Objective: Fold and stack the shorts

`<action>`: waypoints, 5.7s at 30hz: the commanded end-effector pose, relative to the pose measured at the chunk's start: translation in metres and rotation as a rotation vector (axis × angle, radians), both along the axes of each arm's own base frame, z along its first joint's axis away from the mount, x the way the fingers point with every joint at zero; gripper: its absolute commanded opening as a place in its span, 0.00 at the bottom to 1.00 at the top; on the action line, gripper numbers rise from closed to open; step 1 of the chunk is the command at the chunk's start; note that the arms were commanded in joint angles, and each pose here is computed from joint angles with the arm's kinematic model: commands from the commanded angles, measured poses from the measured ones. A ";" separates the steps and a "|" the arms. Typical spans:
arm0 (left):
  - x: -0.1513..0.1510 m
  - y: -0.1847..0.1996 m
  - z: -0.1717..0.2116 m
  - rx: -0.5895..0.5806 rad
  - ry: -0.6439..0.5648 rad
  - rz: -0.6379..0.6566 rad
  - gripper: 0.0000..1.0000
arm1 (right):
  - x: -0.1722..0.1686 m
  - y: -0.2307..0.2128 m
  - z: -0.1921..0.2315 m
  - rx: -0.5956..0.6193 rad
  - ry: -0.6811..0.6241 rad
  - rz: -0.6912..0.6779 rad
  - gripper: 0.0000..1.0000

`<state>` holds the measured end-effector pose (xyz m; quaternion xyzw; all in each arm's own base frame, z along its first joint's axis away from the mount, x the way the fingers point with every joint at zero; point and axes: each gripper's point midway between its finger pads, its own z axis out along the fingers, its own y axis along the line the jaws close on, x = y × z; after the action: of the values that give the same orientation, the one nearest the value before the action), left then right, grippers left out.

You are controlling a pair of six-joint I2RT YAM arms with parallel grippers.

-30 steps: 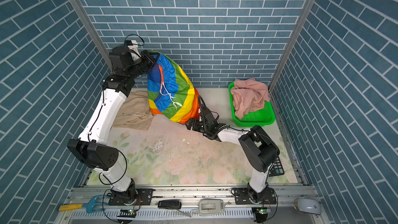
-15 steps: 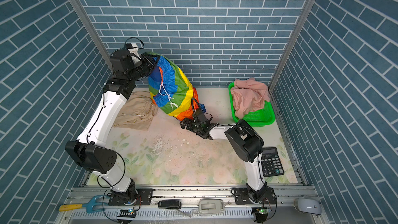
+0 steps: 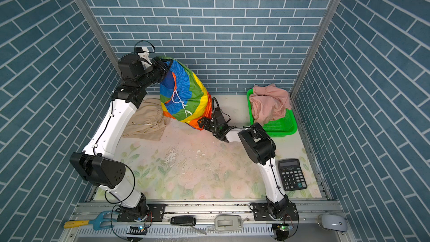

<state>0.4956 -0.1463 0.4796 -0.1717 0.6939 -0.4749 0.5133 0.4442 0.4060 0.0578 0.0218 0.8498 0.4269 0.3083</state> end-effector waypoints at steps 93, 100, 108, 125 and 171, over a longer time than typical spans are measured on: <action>-0.070 0.038 -0.392 0.709 0.838 -0.374 0.14 | 0.063 -0.198 0.009 -0.419 0.198 -0.200 0.00; -0.049 0.046 -0.371 0.739 0.812 -0.330 0.47 | -0.032 -0.211 -0.023 -0.388 0.287 -0.199 0.00; -0.022 0.075 -0.321 0.831 0.763 -0.158 1.00 | -0.039 -0.204 -0.023 -0.422 0.266 -0.141 0.00; 0.031 0.069 -0.314 0.283 0.680 -0.149 0.98 | -0.052 -0.207 -0.005 -0.440 0.198 -0.122 0.00; 0.010 0.032 -0.304 0.921 0.538 -0.409 0.00 | -0.113 -0.190 0.020 -0.477 0.228 -0.007 0.20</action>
<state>0.5284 -0.1097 0.1746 0.0245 0.9372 -0.2282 0.2627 0.3377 0.2261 0.0616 0.0025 0.9520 0.2276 0.2044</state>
